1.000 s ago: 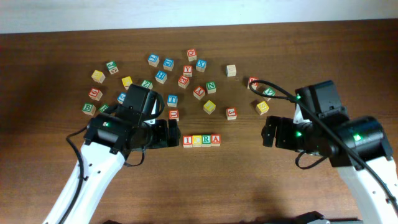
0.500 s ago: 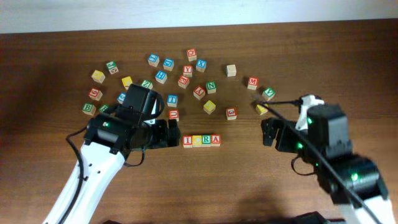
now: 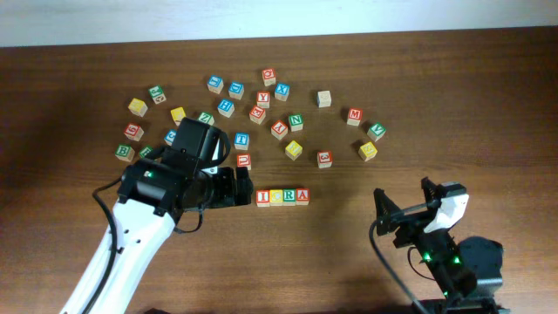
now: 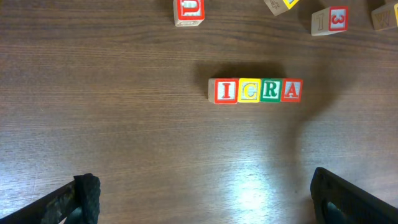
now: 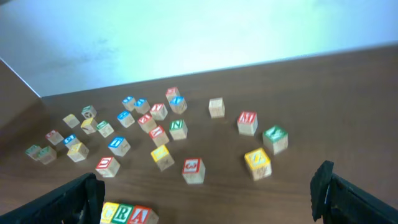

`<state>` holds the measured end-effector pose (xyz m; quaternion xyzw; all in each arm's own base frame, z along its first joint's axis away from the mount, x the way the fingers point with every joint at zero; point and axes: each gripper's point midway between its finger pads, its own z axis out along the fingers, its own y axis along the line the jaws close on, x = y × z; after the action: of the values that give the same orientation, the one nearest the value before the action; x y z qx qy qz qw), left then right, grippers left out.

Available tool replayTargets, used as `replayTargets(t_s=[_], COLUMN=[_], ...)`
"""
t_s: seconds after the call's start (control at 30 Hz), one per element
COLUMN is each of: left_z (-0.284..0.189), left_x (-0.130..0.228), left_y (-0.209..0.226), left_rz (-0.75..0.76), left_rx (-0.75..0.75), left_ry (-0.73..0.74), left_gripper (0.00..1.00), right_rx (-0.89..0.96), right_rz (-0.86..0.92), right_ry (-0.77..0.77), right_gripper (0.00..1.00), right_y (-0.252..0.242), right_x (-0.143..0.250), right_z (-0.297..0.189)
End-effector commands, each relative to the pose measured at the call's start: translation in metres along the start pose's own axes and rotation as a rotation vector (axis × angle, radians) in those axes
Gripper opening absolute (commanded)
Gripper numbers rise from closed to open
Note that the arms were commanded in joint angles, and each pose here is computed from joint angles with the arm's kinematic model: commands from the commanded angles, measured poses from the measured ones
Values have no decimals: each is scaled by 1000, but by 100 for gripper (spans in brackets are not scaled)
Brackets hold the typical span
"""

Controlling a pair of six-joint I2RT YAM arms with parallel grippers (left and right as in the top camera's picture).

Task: Spell out ICRA

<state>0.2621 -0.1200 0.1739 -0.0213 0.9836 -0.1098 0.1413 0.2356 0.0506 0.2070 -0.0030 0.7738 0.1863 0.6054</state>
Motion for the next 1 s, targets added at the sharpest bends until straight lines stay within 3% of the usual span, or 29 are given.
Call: replayTargets(t_s=[0.0,0.5,0.73,0.97], left_z=[-4,-4,-4,-4], left_x=[-2,-2,-2,-2], left_y=[0,0,0,0], left_rz=[6,6,6,6], left_rx=[-3,-3,-3,-3], left_ry=[-17,-17,-17,-17], left_gripper=[99,99,99,99], right_rx=[-7,70,196,161], right_rz=[-118,-153,-146,-167], right_ry=[-37,-206,-282,-411], right_gripper=[98,98,98,98], right_y=[2,-12,-31,-28], right_x=[-4,-9,-26,-35], right_z=[-5,-13,-19,-15])
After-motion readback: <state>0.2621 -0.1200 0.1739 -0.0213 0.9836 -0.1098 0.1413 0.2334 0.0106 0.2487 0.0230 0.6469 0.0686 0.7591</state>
